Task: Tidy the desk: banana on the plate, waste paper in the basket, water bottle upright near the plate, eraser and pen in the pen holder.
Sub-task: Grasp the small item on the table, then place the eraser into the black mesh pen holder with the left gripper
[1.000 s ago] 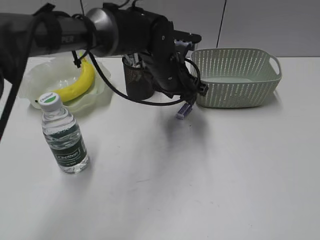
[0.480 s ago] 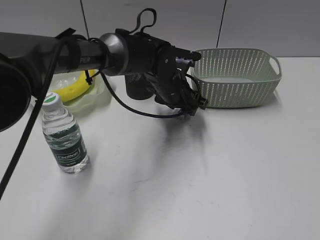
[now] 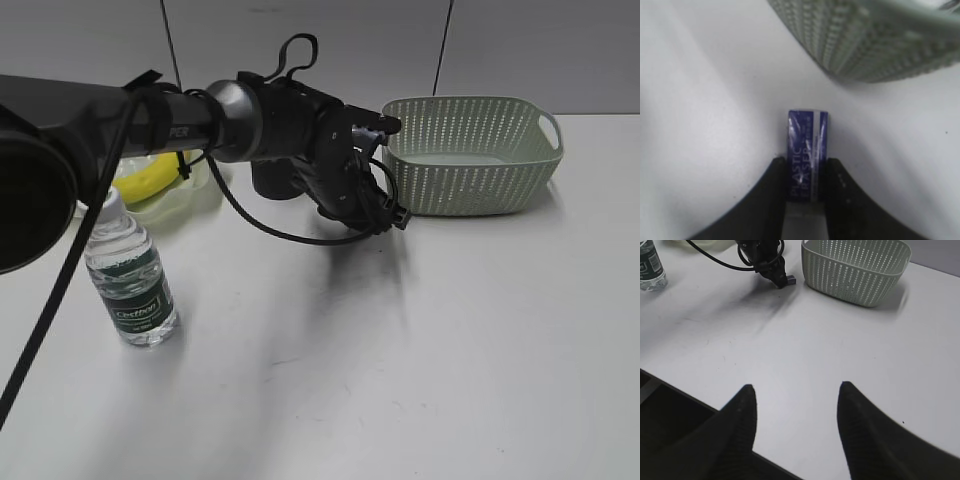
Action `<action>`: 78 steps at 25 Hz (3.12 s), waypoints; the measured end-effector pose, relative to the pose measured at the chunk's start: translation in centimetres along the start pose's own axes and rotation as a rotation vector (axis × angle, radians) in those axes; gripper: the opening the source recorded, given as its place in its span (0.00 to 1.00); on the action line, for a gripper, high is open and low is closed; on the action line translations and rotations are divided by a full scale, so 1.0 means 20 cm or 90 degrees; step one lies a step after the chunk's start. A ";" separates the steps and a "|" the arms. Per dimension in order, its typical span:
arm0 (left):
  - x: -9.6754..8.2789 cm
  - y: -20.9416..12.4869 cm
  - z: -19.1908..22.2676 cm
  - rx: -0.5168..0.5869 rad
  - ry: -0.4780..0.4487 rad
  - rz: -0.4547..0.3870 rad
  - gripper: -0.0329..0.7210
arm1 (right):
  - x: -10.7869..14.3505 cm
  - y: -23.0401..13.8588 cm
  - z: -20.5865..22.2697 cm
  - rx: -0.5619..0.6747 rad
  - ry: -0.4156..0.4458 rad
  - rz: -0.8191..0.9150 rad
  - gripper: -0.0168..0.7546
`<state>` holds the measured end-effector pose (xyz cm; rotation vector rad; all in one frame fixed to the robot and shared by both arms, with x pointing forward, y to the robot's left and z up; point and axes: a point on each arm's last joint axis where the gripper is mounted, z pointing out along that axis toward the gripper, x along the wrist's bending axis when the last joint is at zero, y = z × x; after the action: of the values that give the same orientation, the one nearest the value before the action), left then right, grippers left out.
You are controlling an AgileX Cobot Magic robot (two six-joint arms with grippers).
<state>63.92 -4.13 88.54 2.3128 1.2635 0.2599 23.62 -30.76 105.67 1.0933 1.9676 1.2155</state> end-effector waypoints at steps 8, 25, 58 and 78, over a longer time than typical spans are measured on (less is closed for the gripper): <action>0.00 -0.02 -0.06 0.056 0.009 0.001 0.27 | 0.00 0.00 0.00 0.000 0.000 0.000 0.56; 0.05 0.19 -0.84 0.006 0.097 0.059 0.27 | 0.00 0.00 0.00 0.000 0.000 0.000 0.56; 0.52 0.27 -0.51 -0.153 0.115 -0.031 0.27 | 0.00 0.00 0.00 0.000 0.000 0.000 0.56; 0.52 0.27 -0.59 -0.128 0.138 -0.018 0.43 | 0.00 0.00 0.00 -0.001 0.000 0.000 0.56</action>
<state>69.09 5.99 100.77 2.1380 1.3053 0.6126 23.62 -30.75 105.68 1.0929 1.9669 1.2162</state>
